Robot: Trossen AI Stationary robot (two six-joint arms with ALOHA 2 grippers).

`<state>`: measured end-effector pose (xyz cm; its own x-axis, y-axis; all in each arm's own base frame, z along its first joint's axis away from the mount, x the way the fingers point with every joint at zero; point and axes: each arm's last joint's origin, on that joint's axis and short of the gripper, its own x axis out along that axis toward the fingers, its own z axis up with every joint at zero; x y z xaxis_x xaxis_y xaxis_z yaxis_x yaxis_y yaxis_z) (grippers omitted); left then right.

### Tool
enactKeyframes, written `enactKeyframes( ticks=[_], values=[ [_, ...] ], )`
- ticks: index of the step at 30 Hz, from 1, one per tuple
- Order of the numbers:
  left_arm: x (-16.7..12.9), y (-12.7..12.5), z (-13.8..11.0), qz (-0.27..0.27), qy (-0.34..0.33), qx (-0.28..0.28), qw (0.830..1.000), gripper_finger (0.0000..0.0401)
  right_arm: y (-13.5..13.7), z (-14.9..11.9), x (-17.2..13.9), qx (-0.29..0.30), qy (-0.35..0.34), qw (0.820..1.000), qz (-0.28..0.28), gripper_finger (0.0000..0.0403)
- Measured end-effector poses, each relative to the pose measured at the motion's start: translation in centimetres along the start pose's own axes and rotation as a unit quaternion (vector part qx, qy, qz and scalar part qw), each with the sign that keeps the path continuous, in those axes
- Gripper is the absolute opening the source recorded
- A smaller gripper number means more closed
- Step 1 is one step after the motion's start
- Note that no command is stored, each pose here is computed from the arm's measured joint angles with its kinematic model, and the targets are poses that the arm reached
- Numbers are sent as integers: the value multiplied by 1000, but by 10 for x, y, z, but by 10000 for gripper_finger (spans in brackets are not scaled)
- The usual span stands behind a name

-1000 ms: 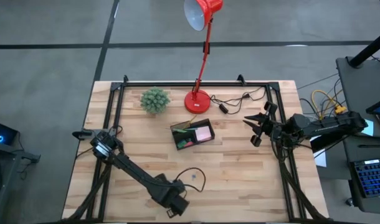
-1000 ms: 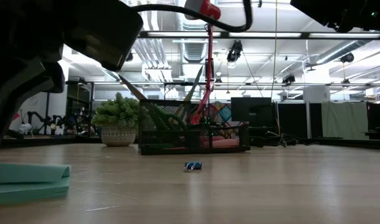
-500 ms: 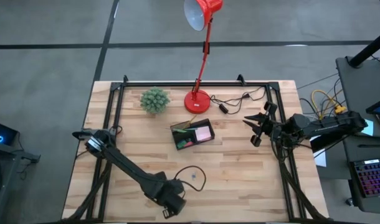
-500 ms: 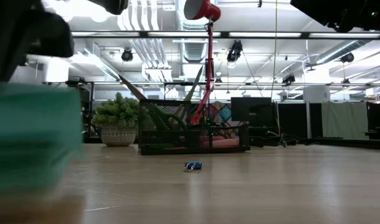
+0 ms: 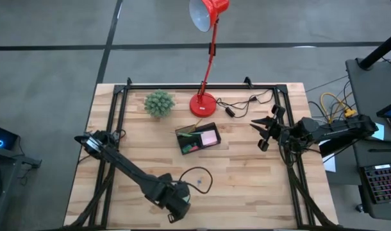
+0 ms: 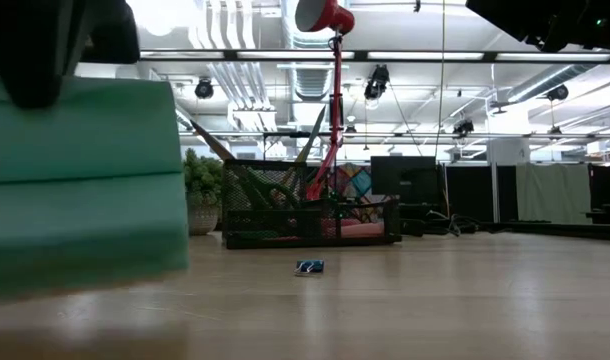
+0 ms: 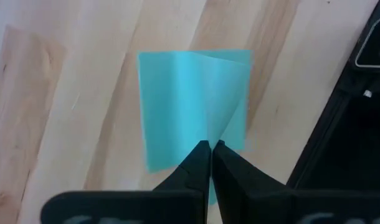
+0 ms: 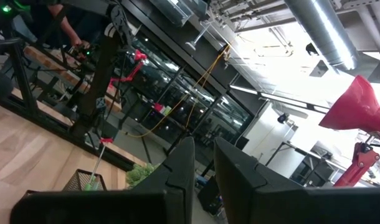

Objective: Pick and place office supplies into organizer
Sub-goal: Put the light blue sticky notes into the black desk organizer

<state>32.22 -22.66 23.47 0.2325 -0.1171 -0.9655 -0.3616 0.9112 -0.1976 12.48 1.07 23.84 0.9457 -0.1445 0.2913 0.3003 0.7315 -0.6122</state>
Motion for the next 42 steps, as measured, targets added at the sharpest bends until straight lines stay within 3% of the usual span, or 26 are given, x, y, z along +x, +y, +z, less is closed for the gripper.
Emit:
enactKeyframes(
  ticks=[17, 30, 38, 42],
  values=[
    [-6, 24, 42, 7, -31, 84, 996, 0, 0, 0, 0, 0, 0, 1000, 0, 52],
    [-33, 61, 112, 15, -127, 166, 978, 0, 0, 0, 0, 0, 0, 1000, 0, 52],
    [-45, 90, 154, 27, -211, 212, 954, 0, 0, 0, 0, 0, 0, 1000, 0, 52],
    [-47, 109, 167, 41, -216, 203, 954, 0, 0, 0, 0, 0, 0, 1000, 0, 52]
  ],
)
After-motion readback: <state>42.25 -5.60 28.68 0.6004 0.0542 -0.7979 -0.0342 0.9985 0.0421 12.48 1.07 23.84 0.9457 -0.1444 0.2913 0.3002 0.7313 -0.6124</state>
